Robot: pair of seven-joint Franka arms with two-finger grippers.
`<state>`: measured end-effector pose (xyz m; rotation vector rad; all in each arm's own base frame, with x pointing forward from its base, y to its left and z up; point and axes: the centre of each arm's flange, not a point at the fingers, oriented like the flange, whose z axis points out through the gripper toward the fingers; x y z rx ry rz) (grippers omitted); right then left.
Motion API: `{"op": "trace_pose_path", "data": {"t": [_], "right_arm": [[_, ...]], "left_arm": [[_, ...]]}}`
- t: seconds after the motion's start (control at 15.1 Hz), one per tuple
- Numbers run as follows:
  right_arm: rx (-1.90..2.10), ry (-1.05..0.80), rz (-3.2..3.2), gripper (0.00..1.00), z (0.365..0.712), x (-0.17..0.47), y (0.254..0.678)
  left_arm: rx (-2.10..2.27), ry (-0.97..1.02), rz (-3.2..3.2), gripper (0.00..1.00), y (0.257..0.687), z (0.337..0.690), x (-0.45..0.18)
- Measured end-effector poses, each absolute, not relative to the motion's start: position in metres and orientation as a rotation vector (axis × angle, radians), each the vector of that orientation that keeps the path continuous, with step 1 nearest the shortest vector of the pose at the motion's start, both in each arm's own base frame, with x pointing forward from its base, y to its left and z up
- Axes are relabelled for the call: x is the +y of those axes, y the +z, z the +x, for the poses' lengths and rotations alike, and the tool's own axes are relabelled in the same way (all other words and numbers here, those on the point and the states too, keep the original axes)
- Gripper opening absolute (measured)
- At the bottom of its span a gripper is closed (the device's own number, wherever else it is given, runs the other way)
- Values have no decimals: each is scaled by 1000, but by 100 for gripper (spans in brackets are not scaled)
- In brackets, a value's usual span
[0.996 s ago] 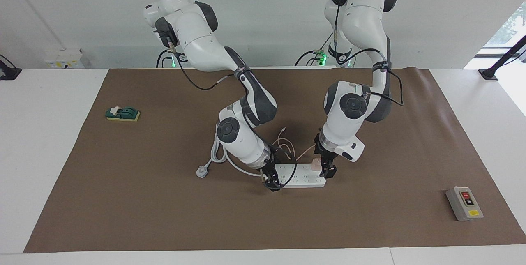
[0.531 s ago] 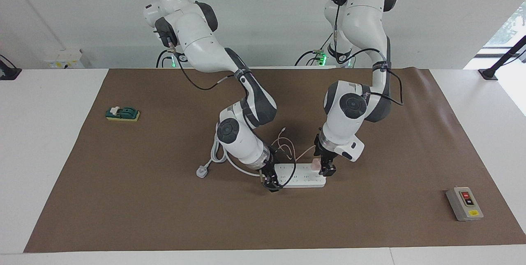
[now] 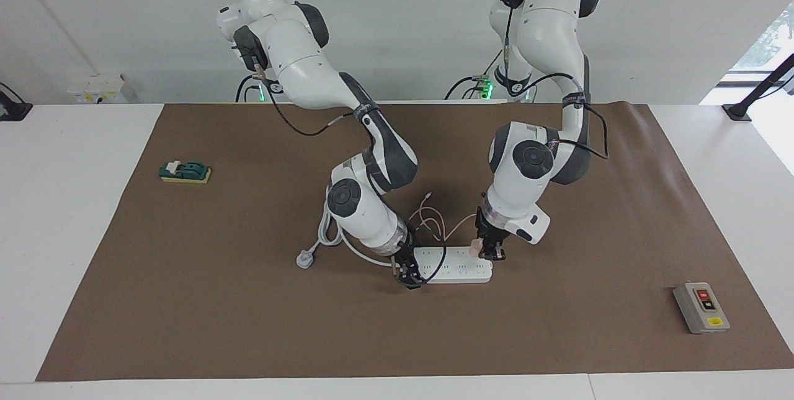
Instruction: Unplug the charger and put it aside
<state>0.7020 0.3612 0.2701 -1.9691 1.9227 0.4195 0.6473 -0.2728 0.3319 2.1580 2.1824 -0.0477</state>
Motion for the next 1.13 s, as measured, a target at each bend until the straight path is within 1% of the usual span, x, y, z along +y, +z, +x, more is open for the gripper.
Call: {"op": "trace_pose_path", "data": {"t": [0.53, 0.73, 0.8, 0.86, 1.0, 1.13], "right_arm": [[1924, 419, -1968, 92, 702, 361, 270], [1924, 420, -1967, 92, 702, 361, 270], [1923, 419, -1967, 92, 702, 362, 270], [1924, 419, -1966, 92, 702, 361, 270], [1924, 419, -1966, 92, 702, 361, 270], [1924, 419, -1966, 92, 702, 361, 270]], "left_arm": [[2183, -51, 2156, 32, 335, 647, -272], [2161, -86, 2163, 32, 339, 649, -267], [2143, -100, 2177, 32, 352, 650, -261], [2142, -98, 2208, 32, 375, 650, -243], [2131, -107, 2241, 32, 434, 647, -184], [2098, -115, 2269, 32, 469, 641, -138]]}}
